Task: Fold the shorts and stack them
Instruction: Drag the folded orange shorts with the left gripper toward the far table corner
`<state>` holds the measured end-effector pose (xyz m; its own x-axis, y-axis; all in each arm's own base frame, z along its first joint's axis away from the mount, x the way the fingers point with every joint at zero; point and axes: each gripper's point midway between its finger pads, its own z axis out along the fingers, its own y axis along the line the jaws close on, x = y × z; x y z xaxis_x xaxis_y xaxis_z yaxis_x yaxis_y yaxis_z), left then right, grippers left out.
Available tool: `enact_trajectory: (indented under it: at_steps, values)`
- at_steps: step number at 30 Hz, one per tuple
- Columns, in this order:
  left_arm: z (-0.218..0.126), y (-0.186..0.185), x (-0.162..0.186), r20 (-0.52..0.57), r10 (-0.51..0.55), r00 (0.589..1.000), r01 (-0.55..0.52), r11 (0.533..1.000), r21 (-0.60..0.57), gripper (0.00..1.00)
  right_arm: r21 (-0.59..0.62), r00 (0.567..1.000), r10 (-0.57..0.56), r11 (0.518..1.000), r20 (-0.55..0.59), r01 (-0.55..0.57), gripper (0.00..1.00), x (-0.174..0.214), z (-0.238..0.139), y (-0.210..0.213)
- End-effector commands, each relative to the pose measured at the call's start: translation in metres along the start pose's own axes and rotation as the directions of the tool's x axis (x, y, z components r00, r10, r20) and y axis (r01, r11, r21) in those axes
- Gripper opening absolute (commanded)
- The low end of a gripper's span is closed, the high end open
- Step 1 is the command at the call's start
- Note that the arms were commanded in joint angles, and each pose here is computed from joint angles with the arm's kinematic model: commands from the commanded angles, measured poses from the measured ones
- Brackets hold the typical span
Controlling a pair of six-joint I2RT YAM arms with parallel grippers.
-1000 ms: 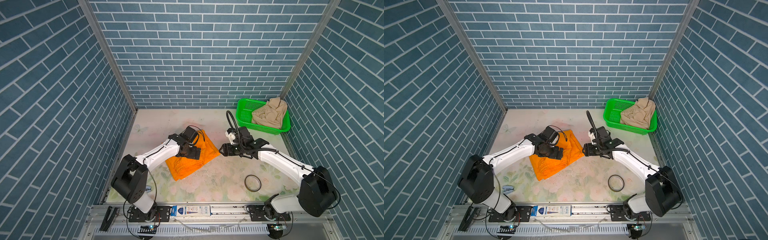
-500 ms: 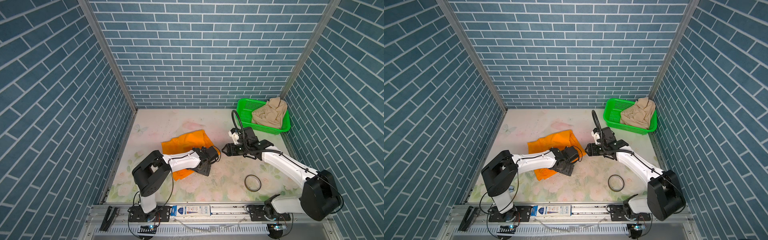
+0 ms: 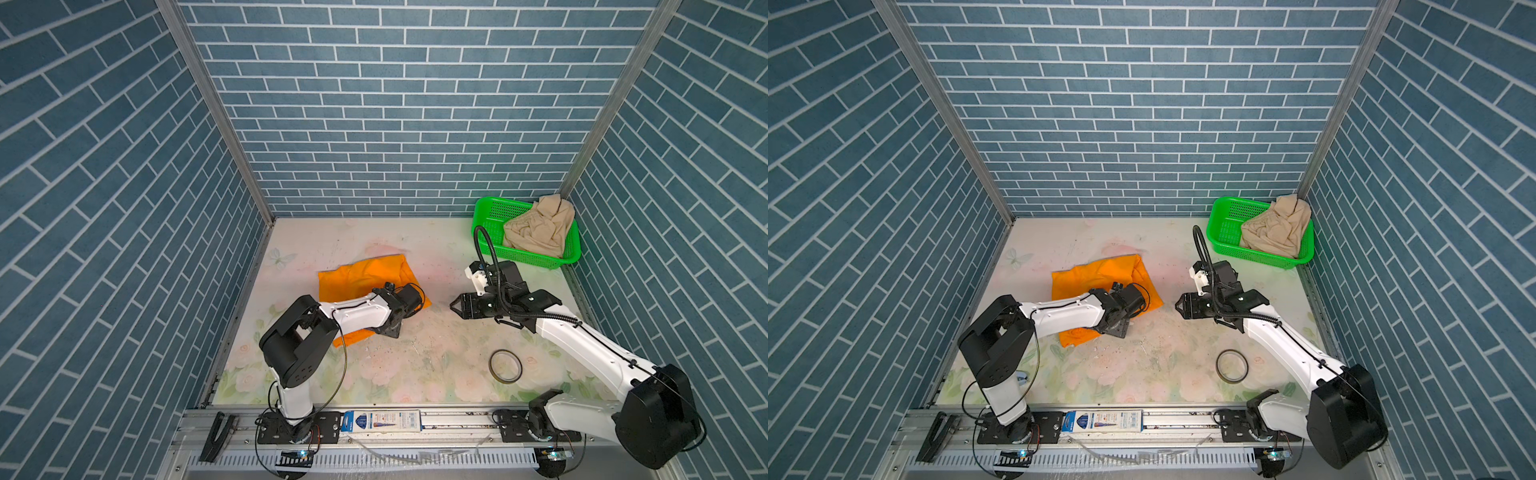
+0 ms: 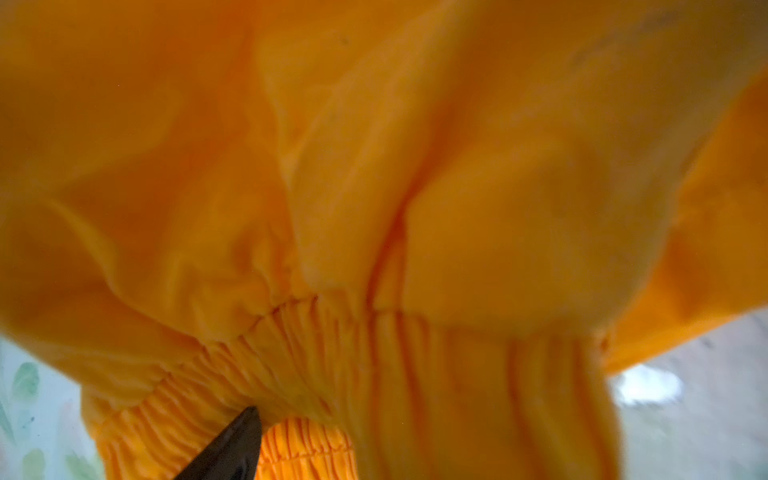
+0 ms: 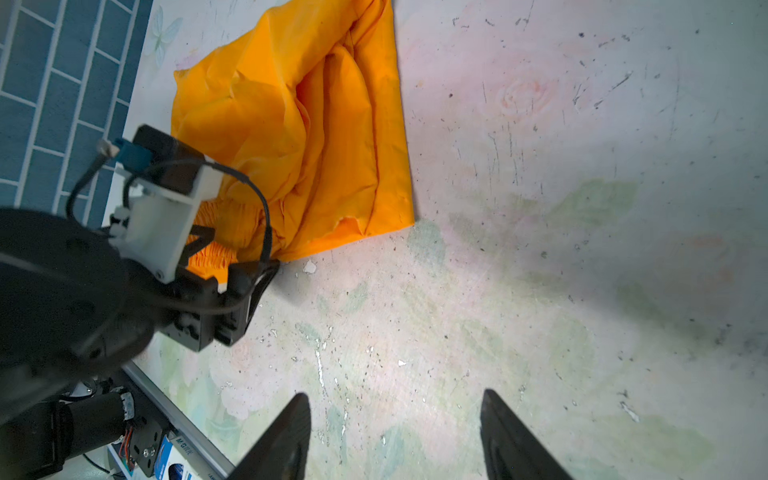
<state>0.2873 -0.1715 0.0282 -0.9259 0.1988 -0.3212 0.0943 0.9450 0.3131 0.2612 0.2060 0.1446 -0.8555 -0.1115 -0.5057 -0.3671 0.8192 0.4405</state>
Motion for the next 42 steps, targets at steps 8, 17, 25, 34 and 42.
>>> enact_trajectory:
  at_steps: [8, 17, 25, 34, 42]
  values:
    - [0.052, 0.11, -0.021, -0.169, -0.04, 0.985, 0.014, 0.988, -0.153, 0.79, -0.047, 0.999, 0.037, 0.998, 0.022, -0.036, 0.64, -0.009, -0.01, 0.012]
    - [0.035, 0.093, -0.062, -0.205, -0.025, 0.978, 0.023, 1.0, -0.012, 0.86, 0.003, 0.998, 0.032, 0.999, 0.046, -0.032, 0.65, -0.012, -0.025, 0.008]
    - [-0.032, 0.075, -0.029, -0.198, -0.054, 0.979, 0.096, 0.973, 0.21, 1.0, -0.03, 0.998, 0.057, 0.998, 0.036, -0.056, 0.66, -0.006, -0.011, 0.007]
    - [-0.037, 0.069, -0.144, 0.036, -0.008, 0.999, 0.002, 0.988, 0.157, 1.0, -0.074, 0.999, 0.025, 0.997, 0.033, -0.022, 0.66, -0.013, -0.006, 0.016]
    - [0.012, 0.017, -0.163, -0.025, 0.056, 0.998, -0.051, 0.982, 0.182, 1.0, -0.066, 0.997, 0.042, 0.997, 0.064, -0.038, 0.66, -0.015, -0.007, 0.013]
